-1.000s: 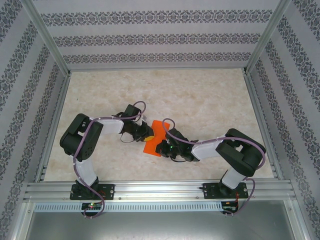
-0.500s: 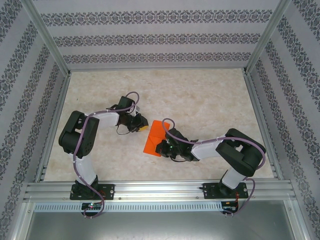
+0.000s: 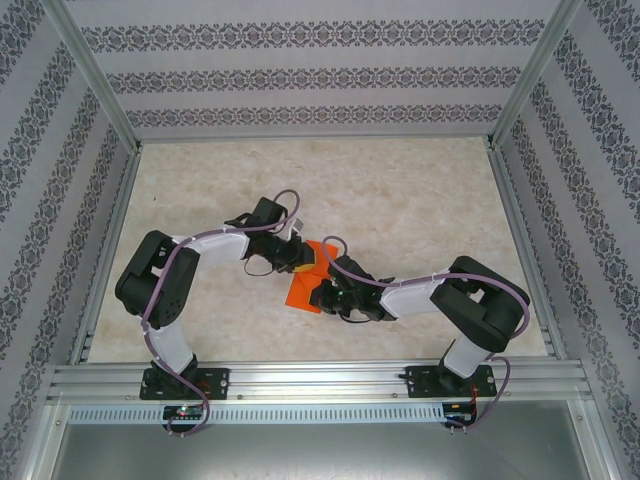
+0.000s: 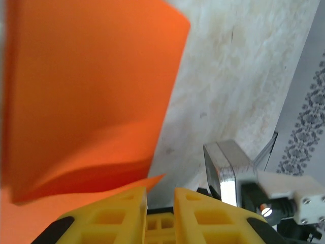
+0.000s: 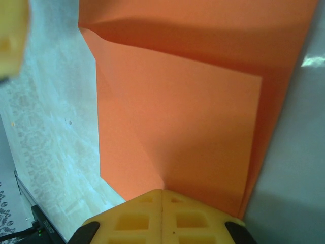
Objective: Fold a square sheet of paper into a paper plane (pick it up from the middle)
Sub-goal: Fold the triangle a second time at the center of the table.
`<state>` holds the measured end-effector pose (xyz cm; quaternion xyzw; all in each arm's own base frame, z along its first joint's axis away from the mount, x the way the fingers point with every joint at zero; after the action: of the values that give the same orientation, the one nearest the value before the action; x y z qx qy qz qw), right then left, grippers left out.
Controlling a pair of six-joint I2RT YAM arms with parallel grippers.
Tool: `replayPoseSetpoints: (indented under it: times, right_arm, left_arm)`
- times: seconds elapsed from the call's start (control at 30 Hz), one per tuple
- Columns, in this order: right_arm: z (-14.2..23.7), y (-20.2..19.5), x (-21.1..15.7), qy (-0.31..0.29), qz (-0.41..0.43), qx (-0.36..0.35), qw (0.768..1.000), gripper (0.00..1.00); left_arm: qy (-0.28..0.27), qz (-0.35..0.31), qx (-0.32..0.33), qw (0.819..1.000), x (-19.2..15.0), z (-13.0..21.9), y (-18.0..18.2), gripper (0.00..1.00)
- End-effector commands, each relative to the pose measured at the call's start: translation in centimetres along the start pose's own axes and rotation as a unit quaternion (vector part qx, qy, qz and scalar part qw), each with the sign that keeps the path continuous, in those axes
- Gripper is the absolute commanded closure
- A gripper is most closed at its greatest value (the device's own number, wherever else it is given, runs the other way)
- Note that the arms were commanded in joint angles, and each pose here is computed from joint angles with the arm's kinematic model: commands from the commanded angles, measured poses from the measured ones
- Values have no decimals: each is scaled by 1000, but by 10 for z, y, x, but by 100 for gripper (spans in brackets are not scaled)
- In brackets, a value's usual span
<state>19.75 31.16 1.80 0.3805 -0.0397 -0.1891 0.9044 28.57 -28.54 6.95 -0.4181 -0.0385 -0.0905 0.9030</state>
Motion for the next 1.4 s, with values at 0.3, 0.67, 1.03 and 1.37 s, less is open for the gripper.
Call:
replayPoseSetpoints:
  times: [0.3, 0.67, 1.03, 1.37]
  right_arm:
    - [0, -29, -7, 9, 12, -64, 998, 98]
    - [10, 34, 4, -13, 37, -1, 999, 97]
    - [-14, 15, 17, -28, 5, -13, 1000, 96]
    - [7, -3, 3, -21, -2, -30, 999, 95]
  left_arm:
    - [31, 6, 53, 998, -17, -27, 45, 78]
    - [42, 6, 77, 996, -25, -28, 58, 78]
    - [40, 15, 69, 997, -25, -28, 55, 78]
    - [40, 24, 85, 995, -27, -28, 61, 80]
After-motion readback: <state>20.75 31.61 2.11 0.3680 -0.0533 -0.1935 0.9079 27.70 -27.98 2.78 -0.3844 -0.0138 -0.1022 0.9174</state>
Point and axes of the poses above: each hand's point on the last joint's axis, 136 mm out from that joint toward the fingers, its own z axis back along the fingers, its own y axis along the line the jaws close on, x = y × z, the point moved 1 cm from there along z, back along the fingers, and after that the axes turned 15 degrees about -z, right-handed, at the moved point
